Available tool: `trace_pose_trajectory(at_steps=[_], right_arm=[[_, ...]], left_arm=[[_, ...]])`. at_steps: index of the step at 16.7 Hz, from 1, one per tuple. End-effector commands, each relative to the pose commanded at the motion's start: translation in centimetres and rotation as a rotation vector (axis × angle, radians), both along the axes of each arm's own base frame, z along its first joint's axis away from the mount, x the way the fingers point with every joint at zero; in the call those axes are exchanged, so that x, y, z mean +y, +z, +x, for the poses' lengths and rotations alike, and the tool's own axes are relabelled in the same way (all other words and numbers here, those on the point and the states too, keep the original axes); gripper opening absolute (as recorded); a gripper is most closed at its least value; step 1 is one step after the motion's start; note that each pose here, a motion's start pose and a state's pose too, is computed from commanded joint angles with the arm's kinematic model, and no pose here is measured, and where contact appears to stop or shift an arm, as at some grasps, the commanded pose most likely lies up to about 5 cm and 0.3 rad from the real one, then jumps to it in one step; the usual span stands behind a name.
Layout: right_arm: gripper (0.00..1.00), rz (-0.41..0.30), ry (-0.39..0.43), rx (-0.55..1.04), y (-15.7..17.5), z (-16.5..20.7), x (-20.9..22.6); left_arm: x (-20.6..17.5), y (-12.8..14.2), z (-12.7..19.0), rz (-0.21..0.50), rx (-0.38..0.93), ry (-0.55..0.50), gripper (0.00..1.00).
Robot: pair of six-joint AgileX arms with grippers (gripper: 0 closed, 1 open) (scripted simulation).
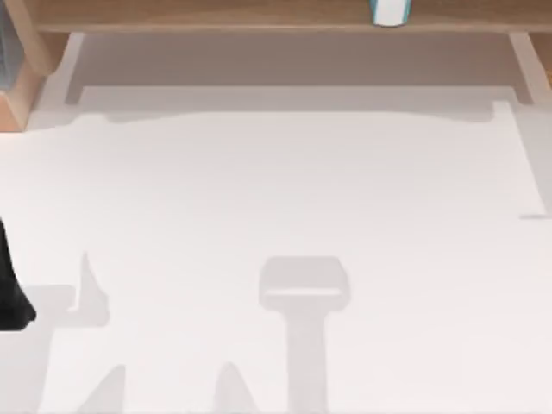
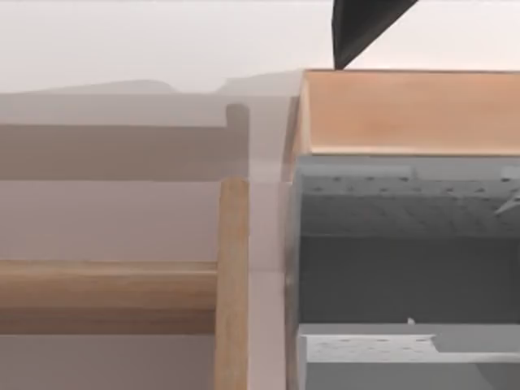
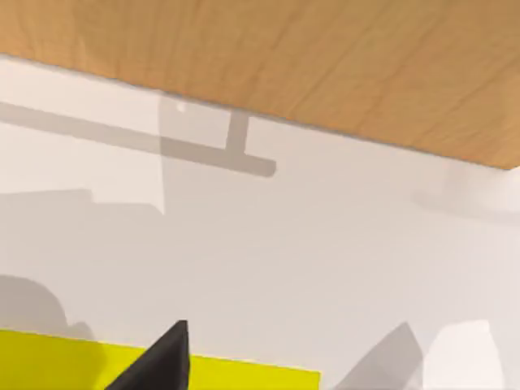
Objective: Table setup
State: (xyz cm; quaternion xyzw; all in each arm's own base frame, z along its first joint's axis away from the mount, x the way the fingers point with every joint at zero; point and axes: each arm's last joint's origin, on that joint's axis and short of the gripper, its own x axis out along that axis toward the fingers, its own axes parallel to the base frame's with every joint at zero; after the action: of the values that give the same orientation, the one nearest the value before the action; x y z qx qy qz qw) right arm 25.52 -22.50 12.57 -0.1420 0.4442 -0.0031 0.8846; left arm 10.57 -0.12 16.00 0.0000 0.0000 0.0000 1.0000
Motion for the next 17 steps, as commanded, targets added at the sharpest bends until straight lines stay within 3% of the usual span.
trace_pose_trajectory(at_steps=[4, 14, 17], right_arm=[[1.0, -0.203, 0.121, -0.2, -1.4, -1.4, -1.0], [1.0, -0.891, 0.497, -0.542, -3.5, -3.5, 1.4], [1.0, -1.051, 0.602, -0.62, -3.5, -3.3, 3.0]], left_arm=[[0.0, 0.0, 0.0, 0.0, 0.0, 0.0, 1.0], [0.0, 0.0, 0.0, 0.0, 0.0, 0.0, 1.0], [0.0, 0.0, 0.0, 0.0, 0.0, 0.0, 1.0]])
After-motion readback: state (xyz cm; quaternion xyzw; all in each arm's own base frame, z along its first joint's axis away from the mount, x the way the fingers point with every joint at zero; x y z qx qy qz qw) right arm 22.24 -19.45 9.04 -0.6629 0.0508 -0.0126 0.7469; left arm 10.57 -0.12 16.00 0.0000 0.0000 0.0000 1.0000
